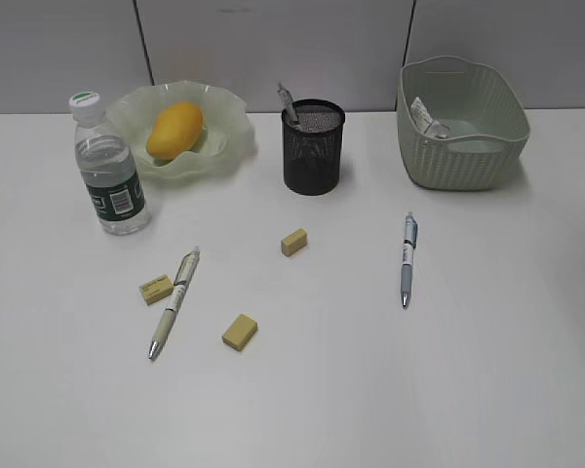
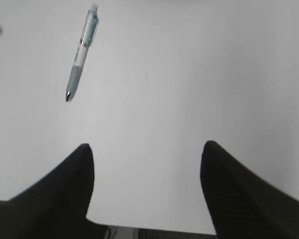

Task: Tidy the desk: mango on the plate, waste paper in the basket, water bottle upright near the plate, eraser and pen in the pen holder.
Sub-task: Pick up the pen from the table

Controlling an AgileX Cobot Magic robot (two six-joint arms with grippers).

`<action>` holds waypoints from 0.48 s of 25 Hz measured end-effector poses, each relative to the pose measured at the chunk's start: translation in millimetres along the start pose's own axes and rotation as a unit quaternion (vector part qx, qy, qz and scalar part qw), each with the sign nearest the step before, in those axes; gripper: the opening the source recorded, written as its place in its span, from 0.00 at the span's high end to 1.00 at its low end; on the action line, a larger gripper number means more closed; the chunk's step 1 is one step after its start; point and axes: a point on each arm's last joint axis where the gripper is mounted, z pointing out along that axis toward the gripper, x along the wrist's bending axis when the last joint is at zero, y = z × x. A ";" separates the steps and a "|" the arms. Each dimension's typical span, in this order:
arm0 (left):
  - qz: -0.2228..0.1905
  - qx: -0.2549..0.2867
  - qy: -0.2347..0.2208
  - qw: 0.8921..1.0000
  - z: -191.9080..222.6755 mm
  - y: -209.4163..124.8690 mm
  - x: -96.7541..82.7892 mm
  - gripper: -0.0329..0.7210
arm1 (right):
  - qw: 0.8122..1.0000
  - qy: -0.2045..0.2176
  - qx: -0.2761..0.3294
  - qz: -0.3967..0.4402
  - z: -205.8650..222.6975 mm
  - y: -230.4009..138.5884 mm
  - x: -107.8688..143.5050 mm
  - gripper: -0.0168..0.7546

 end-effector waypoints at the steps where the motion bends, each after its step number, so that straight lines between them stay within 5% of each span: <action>1: 0.000 0.000 0.000 1.000 0.0 0.0 0.0 0.64 | 1.000 0.007 0.004 0.003 -2.4 -10.4 0.6 0.29; 12: 0.000 0.000 0.000 1.000 0.0 0.1 0.0 0.64 | 0.997 0.024 -0.076 0.003 -62.3 -124.9 -4.3 0.32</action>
